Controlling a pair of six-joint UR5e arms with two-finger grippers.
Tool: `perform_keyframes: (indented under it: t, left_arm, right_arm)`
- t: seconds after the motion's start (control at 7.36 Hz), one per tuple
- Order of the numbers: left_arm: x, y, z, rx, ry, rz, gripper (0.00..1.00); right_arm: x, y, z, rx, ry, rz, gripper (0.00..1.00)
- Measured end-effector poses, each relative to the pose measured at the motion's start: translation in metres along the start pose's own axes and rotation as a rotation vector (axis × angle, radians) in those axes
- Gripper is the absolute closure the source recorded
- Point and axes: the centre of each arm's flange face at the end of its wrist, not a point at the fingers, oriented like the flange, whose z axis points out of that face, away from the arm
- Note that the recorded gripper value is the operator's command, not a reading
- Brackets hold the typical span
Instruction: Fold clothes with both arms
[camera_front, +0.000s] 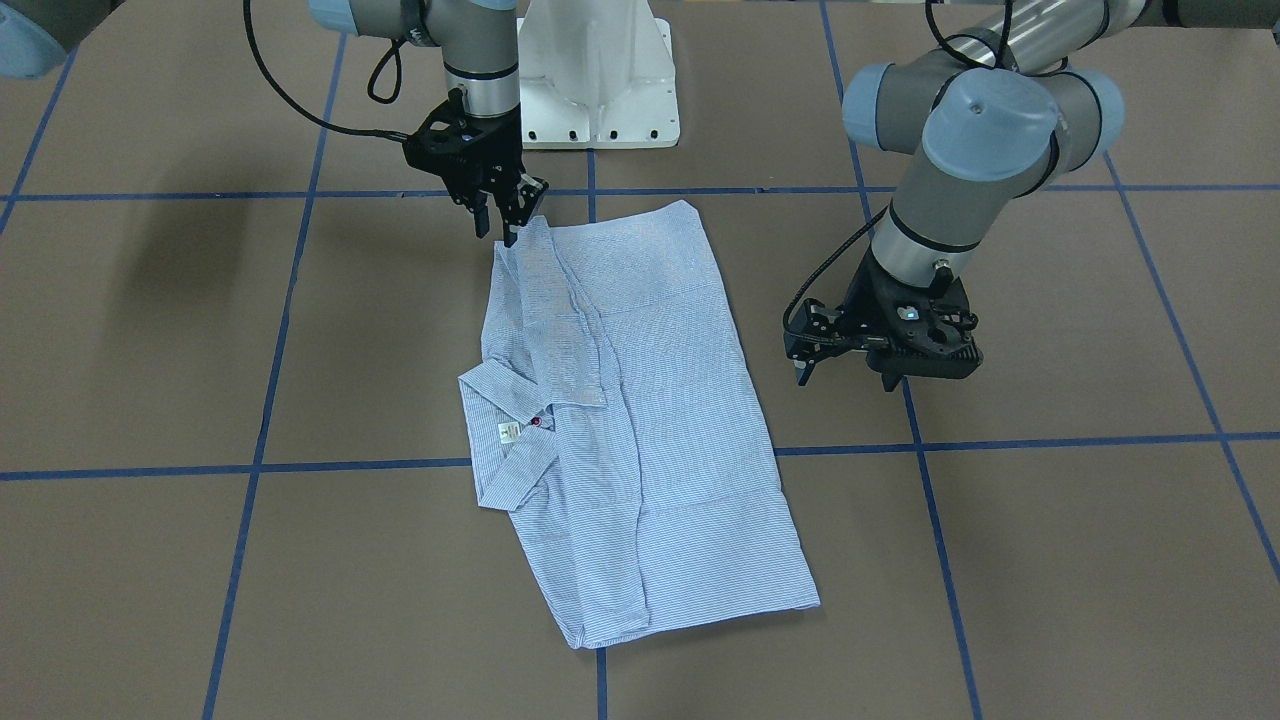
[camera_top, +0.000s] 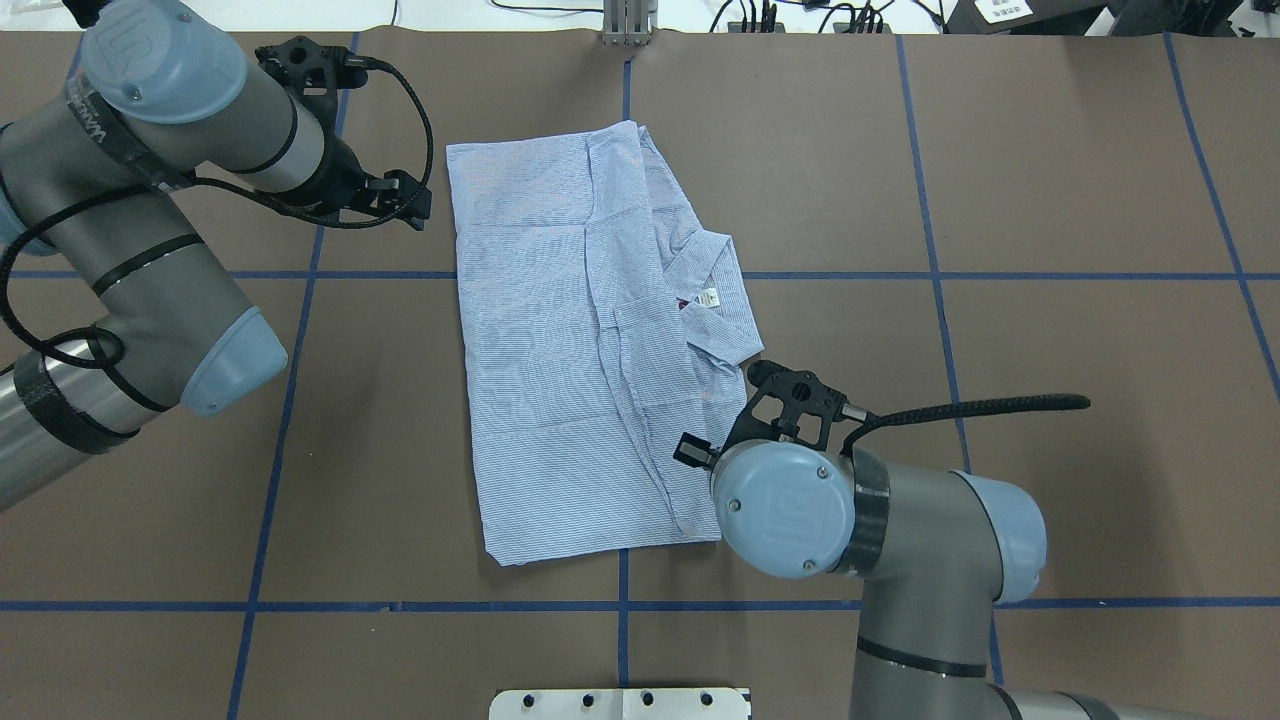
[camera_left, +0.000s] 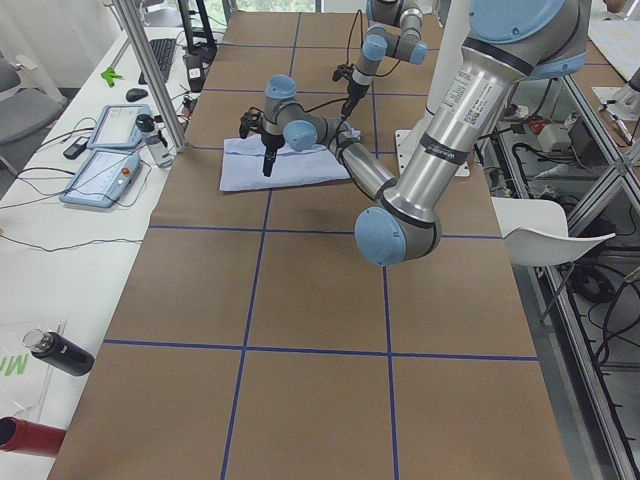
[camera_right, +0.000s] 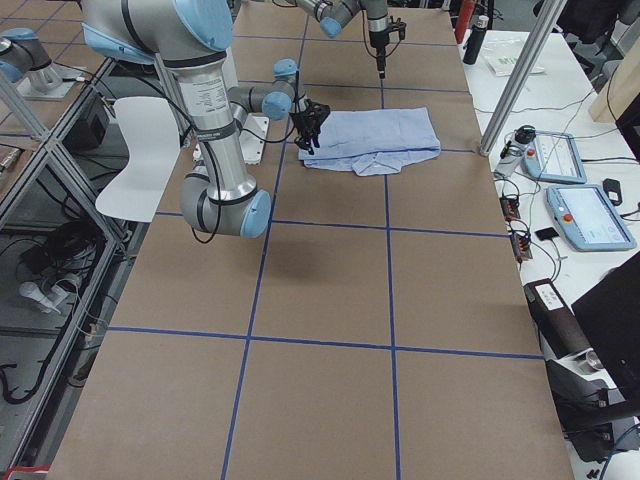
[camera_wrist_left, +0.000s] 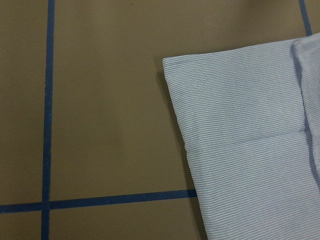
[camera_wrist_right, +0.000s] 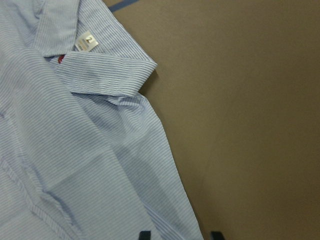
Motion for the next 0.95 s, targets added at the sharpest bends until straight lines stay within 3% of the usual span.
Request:
perform_keyframes:
  t: [0.27, 0.54, 0.68, 0.95]
  left_arm:
    - [0.000, 0.001, 0.000, 0.000, 0.001, 0.001, 0.00]
    - [0.002, 0.003, -0.005, 0.002, 0.012, 0.008, 0.00]
    - [-0.001, 0.008, -0.010, 0.003, 0.018, 0.018, 0.00]
    - [-0.012, 0.020, -0.019, 0.006, 0.025, 0.097, 0.00]
  right_arm:
    - [-0.036, -0.062, -0.022, -0.026, -0.010, -0.102, 0.00]
    - [-0.072, -0.097, -0.046, -0.029, -0.042, -0.177, 0.00]
    - [-0.081, -0.105, -0.055, -0.016, -0.083, -0.188, 0.00]
    - [-0.090, -0.118, -0.064, 0.062, -0.152, -0.248, 0.02]
